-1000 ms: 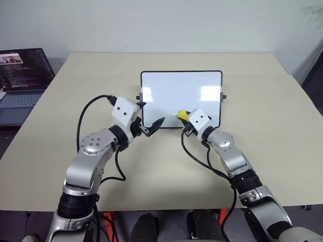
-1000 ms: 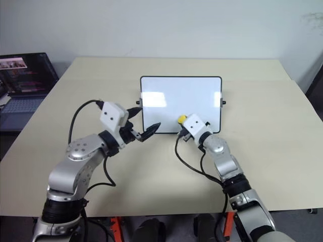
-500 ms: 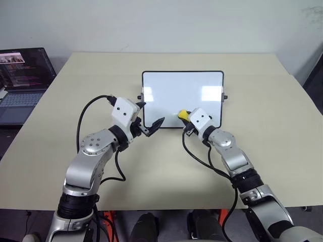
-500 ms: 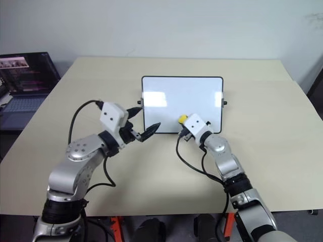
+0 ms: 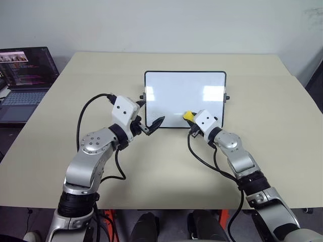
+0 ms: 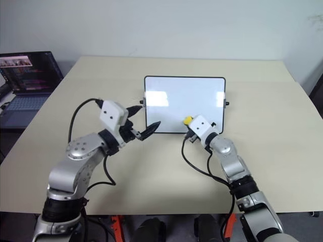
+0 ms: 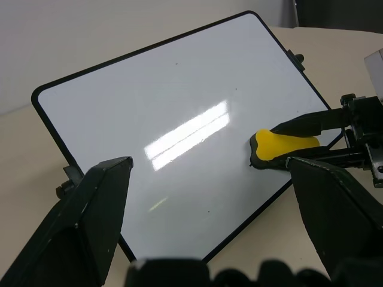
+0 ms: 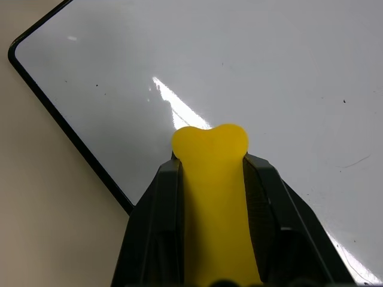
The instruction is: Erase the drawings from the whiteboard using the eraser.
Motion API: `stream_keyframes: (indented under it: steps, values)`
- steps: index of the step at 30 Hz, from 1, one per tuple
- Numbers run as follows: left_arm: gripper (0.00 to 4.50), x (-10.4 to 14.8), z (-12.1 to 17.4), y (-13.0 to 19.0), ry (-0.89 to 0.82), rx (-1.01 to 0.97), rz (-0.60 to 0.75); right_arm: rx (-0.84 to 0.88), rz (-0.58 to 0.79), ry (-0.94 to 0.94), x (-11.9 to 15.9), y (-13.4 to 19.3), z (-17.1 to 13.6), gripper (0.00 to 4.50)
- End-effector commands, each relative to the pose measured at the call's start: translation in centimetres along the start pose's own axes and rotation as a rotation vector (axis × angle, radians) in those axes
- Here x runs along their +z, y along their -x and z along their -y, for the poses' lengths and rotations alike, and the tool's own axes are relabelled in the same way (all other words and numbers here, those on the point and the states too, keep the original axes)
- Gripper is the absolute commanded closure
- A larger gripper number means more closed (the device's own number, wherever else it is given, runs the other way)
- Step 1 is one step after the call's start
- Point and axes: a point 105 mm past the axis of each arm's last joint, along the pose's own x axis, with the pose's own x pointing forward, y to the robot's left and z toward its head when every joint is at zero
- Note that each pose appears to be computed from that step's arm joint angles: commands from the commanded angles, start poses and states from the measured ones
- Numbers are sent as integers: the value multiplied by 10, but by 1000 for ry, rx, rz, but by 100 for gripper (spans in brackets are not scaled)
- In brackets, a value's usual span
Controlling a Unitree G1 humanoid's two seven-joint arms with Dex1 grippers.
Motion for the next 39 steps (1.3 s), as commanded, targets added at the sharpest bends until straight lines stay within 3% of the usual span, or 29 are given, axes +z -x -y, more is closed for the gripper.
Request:
stream_keyframes:
  steps: [1, 7, 24, 32, 39]
  values:
    - [0, 11, -2, 1, -28, 4, 32, -40, -59, -12, -15, 7, 11, 340]
    - [0, 11, -2, 1, -26, 2, 32, -42, -55, -9, -13, 6, 12, 340]
    - [0, 8, -4, 5, -29, 15, 25, 29, 59, -44, 28, -25, -22, 340]
    - [0, 7, -3, 7, -27, 21, 24, 35, 48, -29, 22, -22, -20, 340]
    - [0, 7, -2, 4, -24, 7, 28, 8, -13, 5, 0, -7, -4, 340]
